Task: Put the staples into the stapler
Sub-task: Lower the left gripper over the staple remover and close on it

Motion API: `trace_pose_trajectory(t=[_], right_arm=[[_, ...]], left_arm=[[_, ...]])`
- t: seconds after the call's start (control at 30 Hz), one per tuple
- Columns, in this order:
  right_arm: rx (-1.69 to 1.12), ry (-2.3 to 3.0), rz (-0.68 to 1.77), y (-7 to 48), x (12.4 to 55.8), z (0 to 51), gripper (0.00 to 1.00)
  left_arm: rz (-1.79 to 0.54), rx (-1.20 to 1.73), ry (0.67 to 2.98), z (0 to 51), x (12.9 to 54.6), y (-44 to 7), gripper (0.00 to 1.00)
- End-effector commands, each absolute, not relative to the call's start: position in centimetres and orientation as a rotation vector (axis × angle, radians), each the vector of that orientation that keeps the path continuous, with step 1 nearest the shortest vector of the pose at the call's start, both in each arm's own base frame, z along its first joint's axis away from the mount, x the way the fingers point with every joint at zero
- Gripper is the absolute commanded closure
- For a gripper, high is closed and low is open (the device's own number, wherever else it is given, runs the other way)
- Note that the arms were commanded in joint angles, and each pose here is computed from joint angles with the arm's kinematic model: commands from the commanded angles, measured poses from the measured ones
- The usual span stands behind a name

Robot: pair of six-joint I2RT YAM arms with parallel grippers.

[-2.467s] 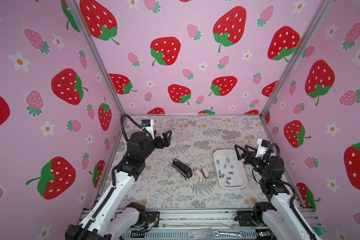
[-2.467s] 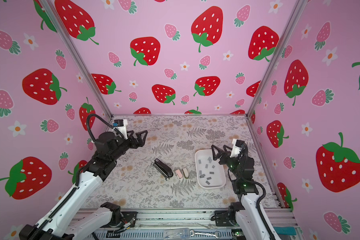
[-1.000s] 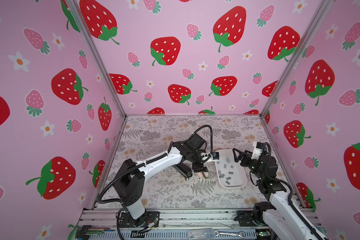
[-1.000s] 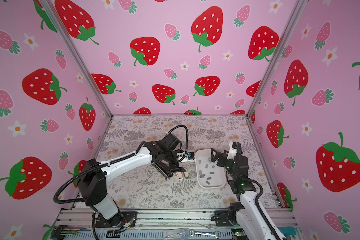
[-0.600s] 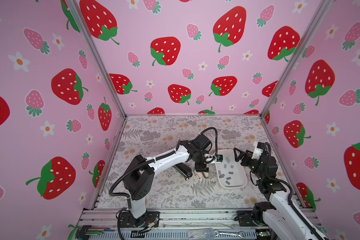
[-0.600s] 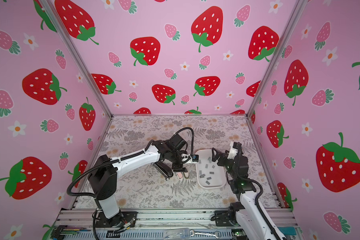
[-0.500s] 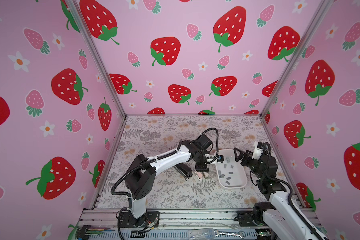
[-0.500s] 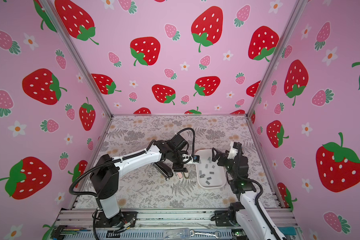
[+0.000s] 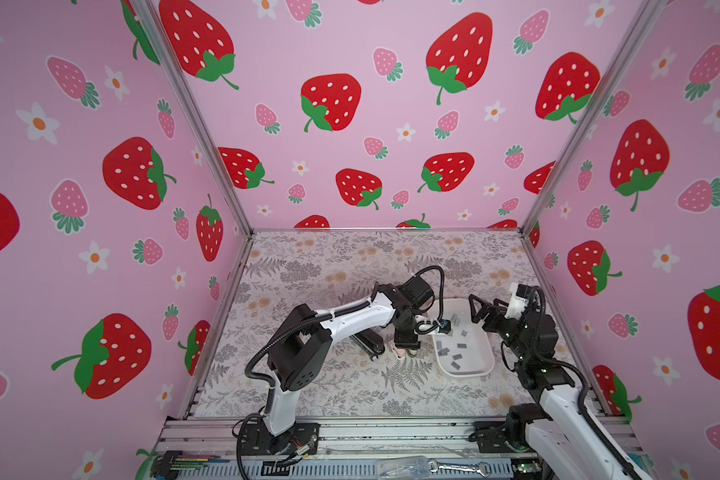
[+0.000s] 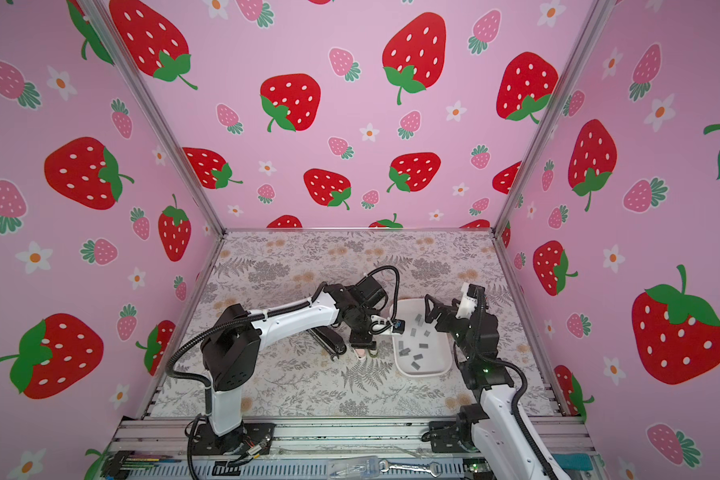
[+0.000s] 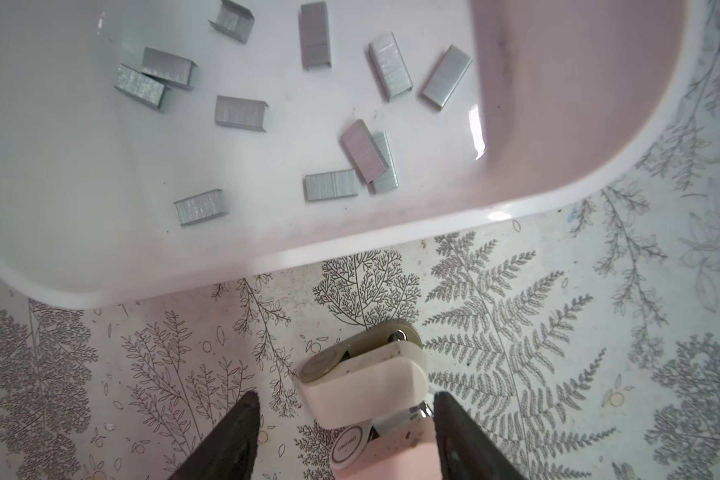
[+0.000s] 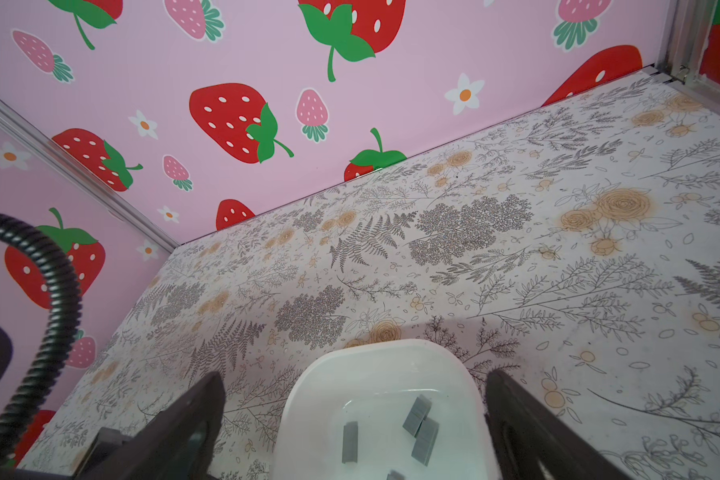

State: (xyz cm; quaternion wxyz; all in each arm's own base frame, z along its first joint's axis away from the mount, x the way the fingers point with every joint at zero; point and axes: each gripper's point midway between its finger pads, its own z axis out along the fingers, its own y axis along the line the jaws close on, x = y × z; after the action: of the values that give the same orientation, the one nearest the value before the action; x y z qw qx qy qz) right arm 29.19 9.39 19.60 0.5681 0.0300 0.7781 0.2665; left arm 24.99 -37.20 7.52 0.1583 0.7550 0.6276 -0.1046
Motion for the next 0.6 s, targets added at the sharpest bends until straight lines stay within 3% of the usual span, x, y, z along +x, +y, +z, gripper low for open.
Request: trace_pose_trajectory(t=[0.0, 0.57], right_arm=[[0.071, 1.814, 0.618, 9.3, 29.1, 19.9, 0.01], [0.077, 1.822, 0.624, 9.3, 29.2, 19.7, 0.01]], left_arm=[[-0.276, 2.186, 1.777, 8.1, 24.6, -37.3, 0.33], [-0.188, 2.2, 1.815, 6.3, 23.9, -36.6, 0.34]])
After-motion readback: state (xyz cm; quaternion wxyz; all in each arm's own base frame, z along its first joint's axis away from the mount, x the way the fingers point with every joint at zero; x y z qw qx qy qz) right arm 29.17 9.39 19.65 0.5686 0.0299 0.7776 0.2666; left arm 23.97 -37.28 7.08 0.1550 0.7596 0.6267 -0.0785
